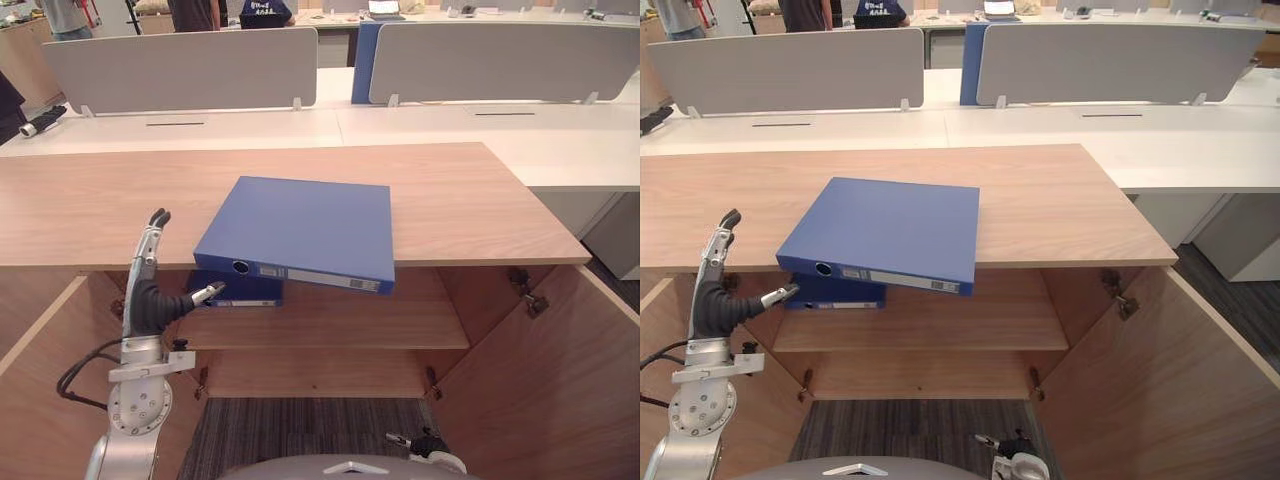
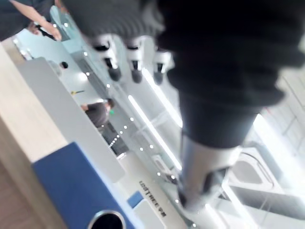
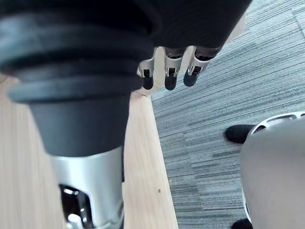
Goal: Walk over to the cabinet, pick up the folder, carry it to the office cabinet, place the folder inside the office cabinet, then close the office cabinet door
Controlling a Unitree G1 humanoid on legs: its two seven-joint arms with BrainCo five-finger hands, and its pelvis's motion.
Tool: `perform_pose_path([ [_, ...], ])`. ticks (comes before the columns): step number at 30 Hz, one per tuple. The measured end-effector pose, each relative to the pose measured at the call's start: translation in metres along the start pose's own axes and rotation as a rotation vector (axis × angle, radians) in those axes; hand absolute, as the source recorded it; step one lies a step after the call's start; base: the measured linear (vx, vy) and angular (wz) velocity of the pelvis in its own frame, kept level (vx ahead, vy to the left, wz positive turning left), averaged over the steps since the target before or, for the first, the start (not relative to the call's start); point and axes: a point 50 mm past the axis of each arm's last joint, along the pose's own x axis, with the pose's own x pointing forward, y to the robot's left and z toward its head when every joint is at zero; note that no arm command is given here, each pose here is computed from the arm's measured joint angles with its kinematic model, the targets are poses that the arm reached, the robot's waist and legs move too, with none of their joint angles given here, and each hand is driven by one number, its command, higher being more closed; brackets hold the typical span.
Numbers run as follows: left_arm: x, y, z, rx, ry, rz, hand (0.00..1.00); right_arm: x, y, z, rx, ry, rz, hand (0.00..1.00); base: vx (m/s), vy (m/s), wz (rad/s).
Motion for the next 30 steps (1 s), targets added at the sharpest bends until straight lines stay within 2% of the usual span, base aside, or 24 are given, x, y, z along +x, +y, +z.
perform_pose_path([
  [14,0.005,-0.030,0.037,0.045,-0.215,-0.137,0.00,-0.001,-0.014,-0.012,-0.023,0.044,-0.032,0.00,0.00,0.012,-0.08],
  [30,0.004,-0.051,0.017,0.273,-0.266,-0.338,0.00,-0.002,-0.017,-0.019,-0.043,0.061,-0.032,0.00,0.00,0.001,0.00],
])
